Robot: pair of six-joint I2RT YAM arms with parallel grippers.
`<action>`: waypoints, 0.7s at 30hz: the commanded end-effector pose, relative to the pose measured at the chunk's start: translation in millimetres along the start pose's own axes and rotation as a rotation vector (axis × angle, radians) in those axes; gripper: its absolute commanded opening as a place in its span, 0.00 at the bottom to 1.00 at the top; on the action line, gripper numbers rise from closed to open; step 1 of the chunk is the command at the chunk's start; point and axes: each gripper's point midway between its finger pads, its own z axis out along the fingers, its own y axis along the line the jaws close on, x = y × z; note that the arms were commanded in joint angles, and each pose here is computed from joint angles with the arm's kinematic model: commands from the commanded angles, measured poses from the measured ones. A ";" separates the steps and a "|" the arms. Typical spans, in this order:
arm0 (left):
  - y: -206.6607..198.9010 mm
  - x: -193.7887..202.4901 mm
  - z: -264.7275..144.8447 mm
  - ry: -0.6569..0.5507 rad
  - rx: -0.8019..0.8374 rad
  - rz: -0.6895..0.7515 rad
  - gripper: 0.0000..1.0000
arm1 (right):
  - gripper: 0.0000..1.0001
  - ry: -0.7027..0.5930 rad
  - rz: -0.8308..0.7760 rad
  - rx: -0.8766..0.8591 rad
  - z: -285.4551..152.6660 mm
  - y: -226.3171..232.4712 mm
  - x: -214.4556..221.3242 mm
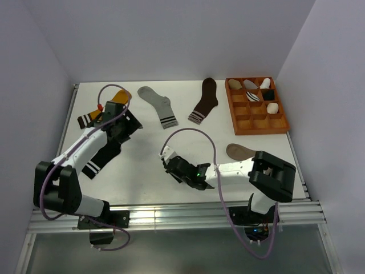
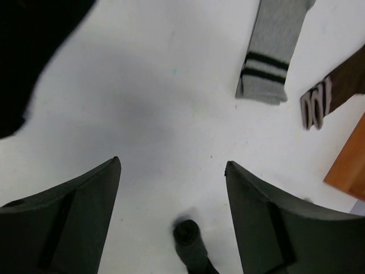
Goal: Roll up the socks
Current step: Pick up the sock at the center of the board, then place the sock in the storage box.
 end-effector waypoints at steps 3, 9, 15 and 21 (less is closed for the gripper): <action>14.6 -57.0 -54.8 -0.206 0.019 0.015 0.85 | 0.00 -0.041 0.161 0.125 -25.3 -59.9 -24.0; 40.6 -81.0 -112.2 -0.407 0.016 0.054 0.96 | 0.00 -0.080 0.338 0.282 -57.0 -138.0 -54.0; 65.4 -83.4 -150.9 -0.563 -0.001 0.105 0.98 | 0.00 -0.036 0.542 0.495 -87.1 -232.0 -49.8; 97.6 -74.9 -152.6 -0.612 -0.086 0.133 0.98 | 0.00 0.039 0.731 0.678 -106.0 -314.6 -20.1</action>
